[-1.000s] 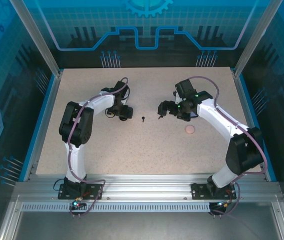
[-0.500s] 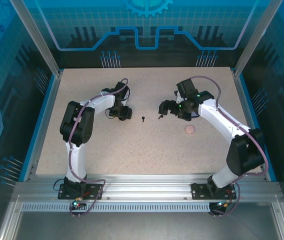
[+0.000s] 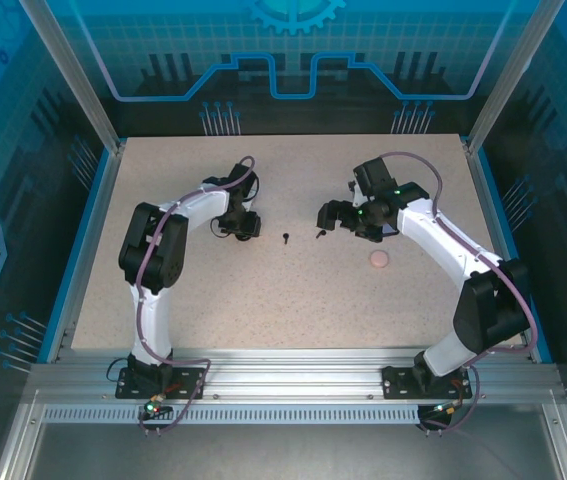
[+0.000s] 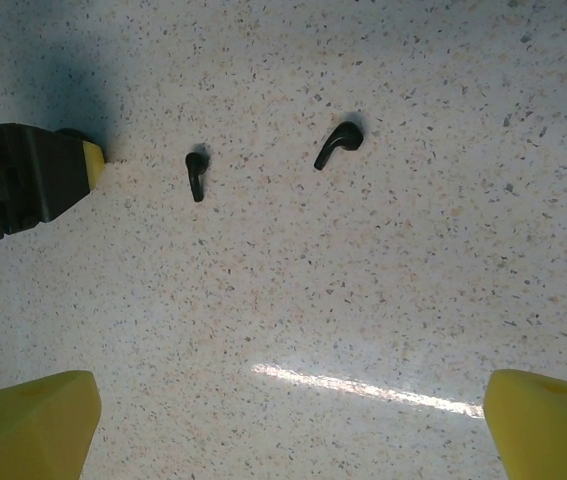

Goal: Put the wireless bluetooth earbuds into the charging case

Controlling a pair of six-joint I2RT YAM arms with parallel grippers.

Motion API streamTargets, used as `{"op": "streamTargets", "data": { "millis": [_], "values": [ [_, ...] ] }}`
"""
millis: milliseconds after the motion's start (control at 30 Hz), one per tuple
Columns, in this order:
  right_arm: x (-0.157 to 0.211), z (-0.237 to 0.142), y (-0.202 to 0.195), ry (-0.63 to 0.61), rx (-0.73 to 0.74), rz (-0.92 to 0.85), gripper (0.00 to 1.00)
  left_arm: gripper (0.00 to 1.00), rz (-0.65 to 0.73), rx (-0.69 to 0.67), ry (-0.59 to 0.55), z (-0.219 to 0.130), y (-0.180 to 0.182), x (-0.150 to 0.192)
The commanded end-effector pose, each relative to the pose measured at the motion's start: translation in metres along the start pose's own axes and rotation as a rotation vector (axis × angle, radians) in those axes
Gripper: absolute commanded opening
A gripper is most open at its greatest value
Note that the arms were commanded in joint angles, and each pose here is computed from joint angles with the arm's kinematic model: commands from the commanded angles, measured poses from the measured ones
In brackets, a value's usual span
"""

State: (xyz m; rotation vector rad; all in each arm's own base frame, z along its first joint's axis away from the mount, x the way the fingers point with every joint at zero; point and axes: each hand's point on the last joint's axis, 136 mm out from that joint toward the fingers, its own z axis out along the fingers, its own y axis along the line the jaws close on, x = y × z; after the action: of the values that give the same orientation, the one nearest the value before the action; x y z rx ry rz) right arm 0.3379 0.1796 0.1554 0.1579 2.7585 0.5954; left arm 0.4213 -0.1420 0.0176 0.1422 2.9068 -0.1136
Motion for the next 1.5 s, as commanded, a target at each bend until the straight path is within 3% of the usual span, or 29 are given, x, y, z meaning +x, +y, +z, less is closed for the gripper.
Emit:
{"op": "streamTargets", "data": {
  "millis": [0,467,900,1167,1367,1467],
  "values": [
    [-0.001,-0.009,0.0,-0.016,-0.021,-0.009,0.99,0.46,-0.017,0.07,0.044,0.001,-0.02,0.019],
    [0.001,-0.006,0.002,-0.012,-0.039,0.001,0.99,0.39,-0.099,0.097,0.012,-0.025,-0.026,0.037],
    [0.004,0.002,0.008,-0.008,-0.05,-0.009,0.99,0.37,-0.185,0.054,0.024,-0.036,-0.06,0.09],
    [0.006,0.004,0.011,-0.015,-0.052,-0.012,0.99,0.36,-0.323,0.02,0.037,-0.03,-0.087,0.129],
    [0.008,0.007,0.012,-0.01,-0.039,-0.019,0.99,0.39,-0.408,0.004,0.007,-0.03,-0.1,0.14],
    [0.01,0.01,0.013,-0.006,-0.026,-0.025,0.99,0.48,-0.44,0.005,-0.014,-0.033,-0.101,0.14]
  ]
}}
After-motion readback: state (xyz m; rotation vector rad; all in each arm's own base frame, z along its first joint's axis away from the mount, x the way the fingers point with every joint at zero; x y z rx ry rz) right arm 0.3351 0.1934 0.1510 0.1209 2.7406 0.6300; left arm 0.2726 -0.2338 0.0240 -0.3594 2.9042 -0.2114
